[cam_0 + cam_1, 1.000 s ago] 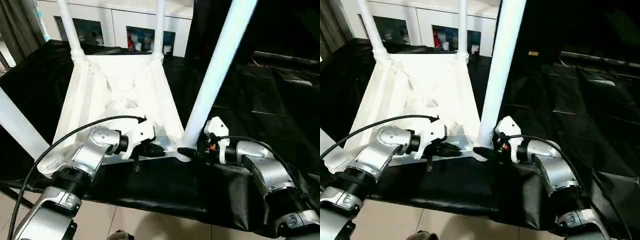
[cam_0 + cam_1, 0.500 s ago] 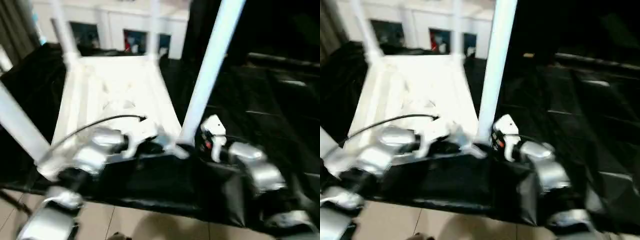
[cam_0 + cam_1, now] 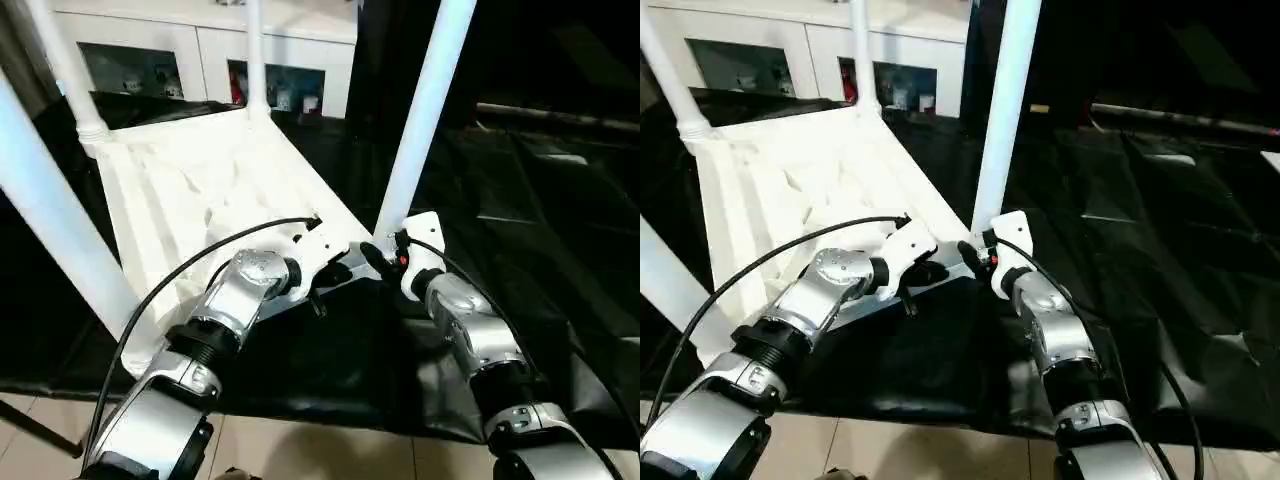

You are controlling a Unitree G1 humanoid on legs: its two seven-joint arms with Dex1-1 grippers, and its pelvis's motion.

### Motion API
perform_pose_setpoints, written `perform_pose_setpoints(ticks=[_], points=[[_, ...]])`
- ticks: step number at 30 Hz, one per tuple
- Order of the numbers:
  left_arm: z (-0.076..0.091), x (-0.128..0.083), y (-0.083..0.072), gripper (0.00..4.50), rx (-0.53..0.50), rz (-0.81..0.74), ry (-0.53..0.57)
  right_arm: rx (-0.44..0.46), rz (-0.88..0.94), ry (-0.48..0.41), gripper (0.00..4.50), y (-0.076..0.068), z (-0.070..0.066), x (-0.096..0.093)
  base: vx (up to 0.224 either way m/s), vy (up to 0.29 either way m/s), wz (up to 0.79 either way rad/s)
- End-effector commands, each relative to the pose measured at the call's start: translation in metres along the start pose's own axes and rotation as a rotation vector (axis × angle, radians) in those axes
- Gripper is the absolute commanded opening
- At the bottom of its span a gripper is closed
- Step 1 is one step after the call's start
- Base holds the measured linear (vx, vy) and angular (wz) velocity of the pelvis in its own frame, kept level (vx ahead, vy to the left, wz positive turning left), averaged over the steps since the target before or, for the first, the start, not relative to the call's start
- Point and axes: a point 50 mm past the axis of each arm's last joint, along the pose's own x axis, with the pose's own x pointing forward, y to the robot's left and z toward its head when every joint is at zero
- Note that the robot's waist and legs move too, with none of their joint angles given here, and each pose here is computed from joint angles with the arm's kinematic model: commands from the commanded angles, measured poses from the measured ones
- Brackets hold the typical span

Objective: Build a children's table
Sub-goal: Rotate leg to tighten

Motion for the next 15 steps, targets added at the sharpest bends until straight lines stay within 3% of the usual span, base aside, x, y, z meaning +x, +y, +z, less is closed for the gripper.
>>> perform_pose_setpoints(ticks=[1,5,9,15], points=[[0.003,0.006,-0.015,0.0,0.044,-0.122,-0.034,-0.049,0.223,-0.019,3.47,0.024,0.006,0.003,0.0,0.0,0.0],[-0.003,-0.009,-0.018,0.0,0.067,-0.244,-0.08,-0.096,0.338,0.013,3.81,0.006,0.005,-0.016,0.0,0.0,0.0],[-0.011,-0.024,-0.017,0.0,0.066,-0.315,-0.061,-0.14,0.438,0.05,3.81,-0.01,0.007,-0.034,0.0,0.0,0.0],[-0.015,-0.035,-0.011,0.0,0.065,-0.321,-0.056,-0.18,0.539,0.131,3.81,-0.017,0.002,-0.048,0.0,0.0,0.0]])
